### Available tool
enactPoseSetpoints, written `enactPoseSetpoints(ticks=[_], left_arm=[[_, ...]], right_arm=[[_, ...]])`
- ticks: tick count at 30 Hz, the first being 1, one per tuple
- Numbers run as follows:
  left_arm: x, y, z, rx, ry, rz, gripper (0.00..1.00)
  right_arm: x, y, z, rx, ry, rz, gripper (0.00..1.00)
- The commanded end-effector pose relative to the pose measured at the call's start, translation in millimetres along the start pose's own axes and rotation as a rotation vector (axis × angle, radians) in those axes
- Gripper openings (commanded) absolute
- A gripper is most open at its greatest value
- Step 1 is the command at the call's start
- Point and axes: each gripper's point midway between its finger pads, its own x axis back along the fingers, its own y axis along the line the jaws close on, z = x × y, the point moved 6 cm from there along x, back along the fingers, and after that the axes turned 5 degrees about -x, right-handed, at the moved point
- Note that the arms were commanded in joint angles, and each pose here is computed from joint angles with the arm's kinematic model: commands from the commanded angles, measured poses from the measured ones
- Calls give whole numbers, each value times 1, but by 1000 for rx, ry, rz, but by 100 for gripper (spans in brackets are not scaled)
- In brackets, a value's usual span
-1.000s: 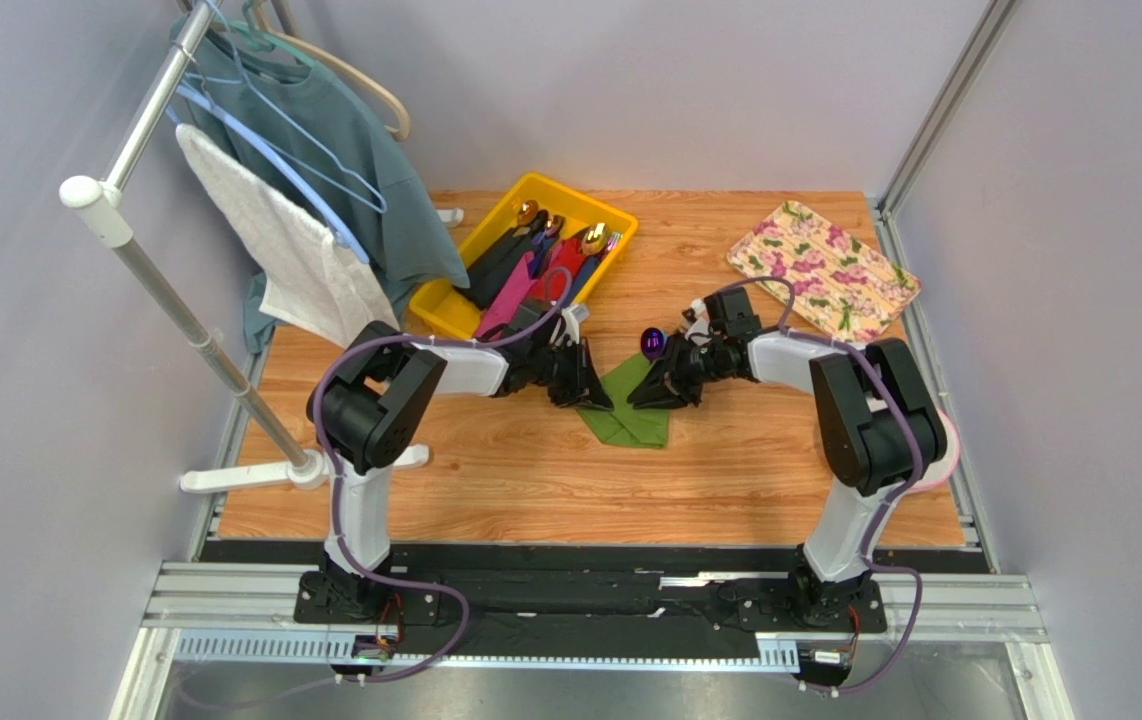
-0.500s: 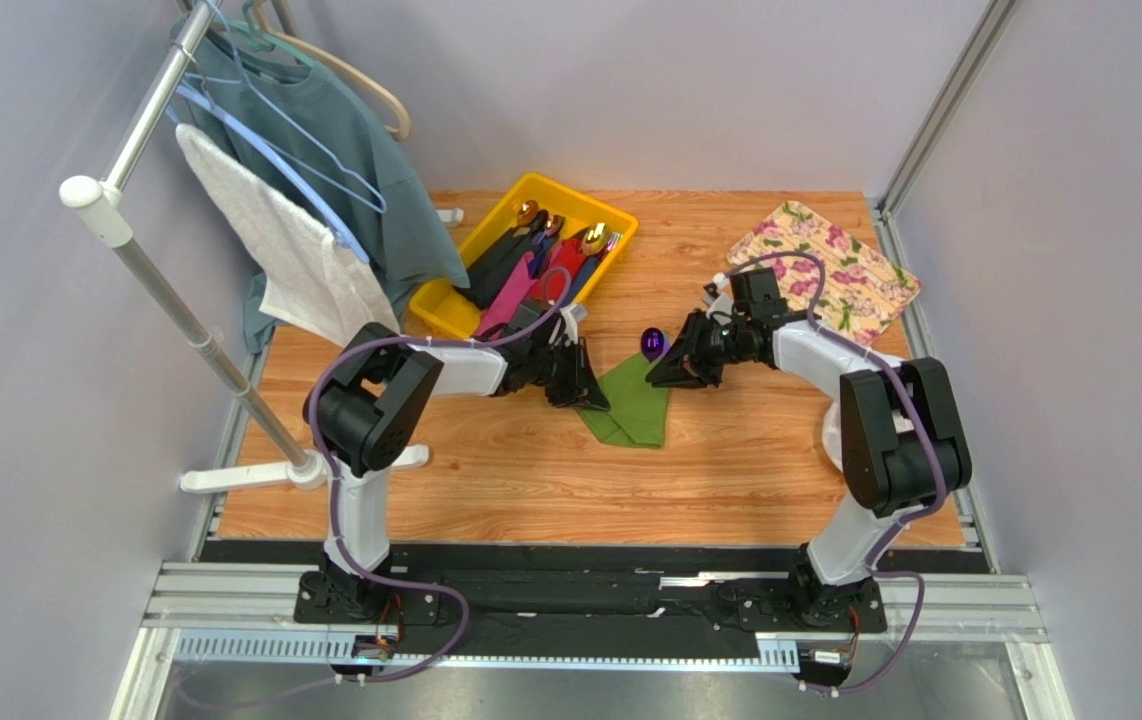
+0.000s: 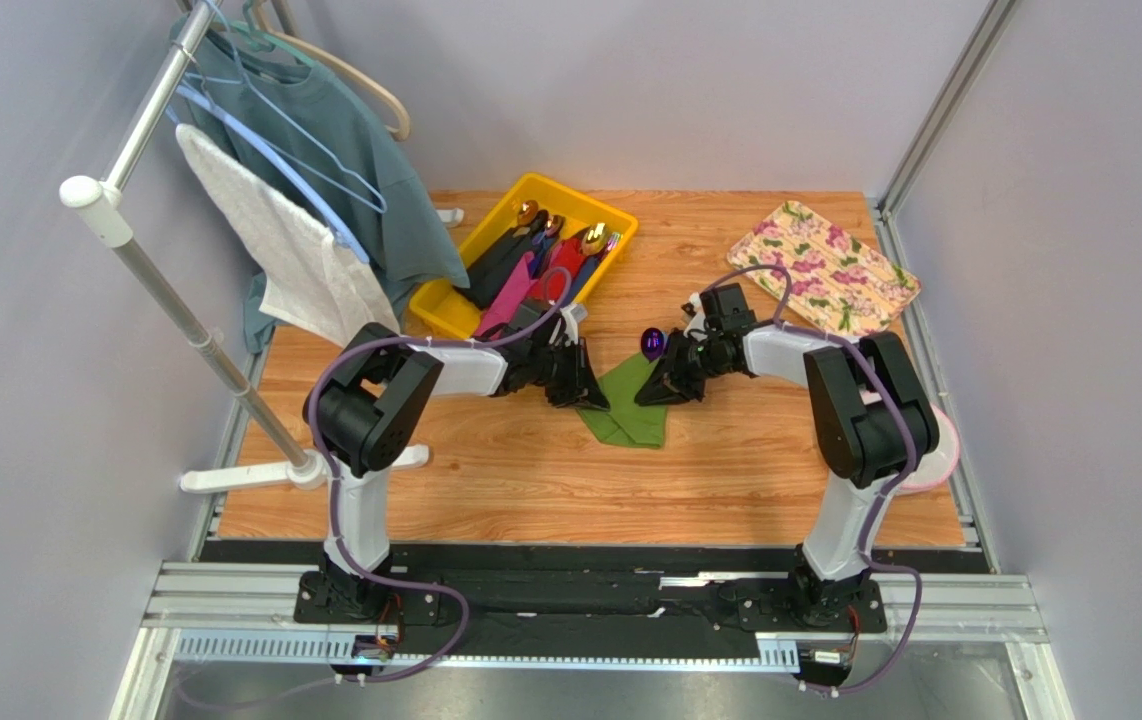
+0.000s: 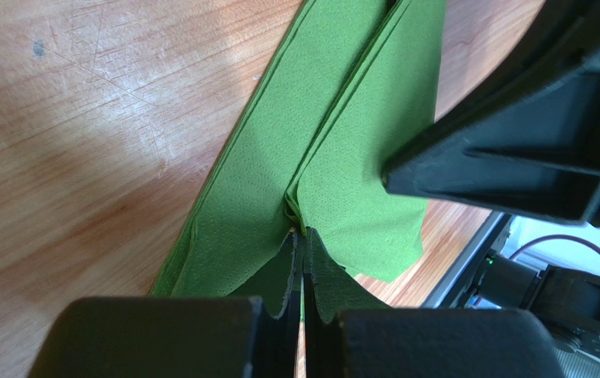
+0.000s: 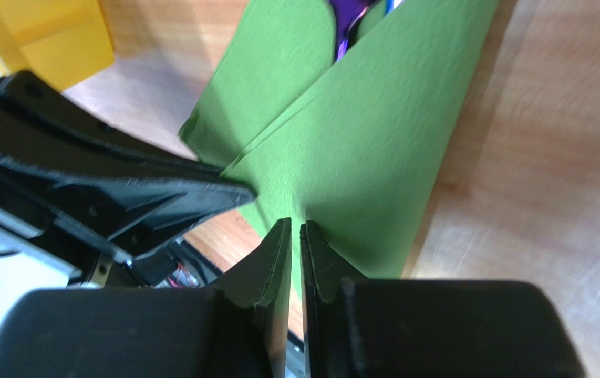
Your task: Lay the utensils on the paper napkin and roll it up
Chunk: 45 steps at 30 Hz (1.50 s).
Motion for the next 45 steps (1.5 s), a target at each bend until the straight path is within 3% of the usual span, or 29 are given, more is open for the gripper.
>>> enactPoseSetpoints(ticks=[1, 9, 11, 12, 15, 19, 22, 27, 32, 36, 41, 45], left_arm=[[5, -1, -2, -27, -8, -34, 0], [8, -4, -3, -32, -20, -17, 0], [11, -10, -6, -37, -26, 22, 8], [13, -17, -10, -58, -52, 57, 19], [28, -35, -18, -113, -85, 122, 31], [43, -53, -22, -162, -87, 174, 35], [42, -61, -19, -168, -69, 209, 35], [24, -72, -9, -160, -34, 252, 26], [-1, -64, -2, -113, -7, 250, 13], [-14, -57, 0, -106, 1, 240, 11], [-29, -37, 10, -67, 53, 171, 9], [-37, -16, 19, -59, 99, 60, 6]], right_arm=[[-9, 7, -20, 53, -73, -23, 11], [-21, -20, -12, 6, -56, 71, 8], [-23, -27, -9, 3, -47, 98, 7], [-24, -30, -8, 3, -45, 108, 7], [-26, -38, -5, 2, -31, 141, 6], [-26, -46, -2, 19, -23, 178, 5], [-23, -50, 0, 23, -26, 199, 5], [-25, -48, 0, 18, -24, 190, 4], [-23, -44, 0, 16, -20, 174, 4], [-22, -42, -1, 12, -18, 168, 4], [-20, -35, -2, 25, -16, 144, 4], [-9, -13, -14, 70, -43, 89, 12]])
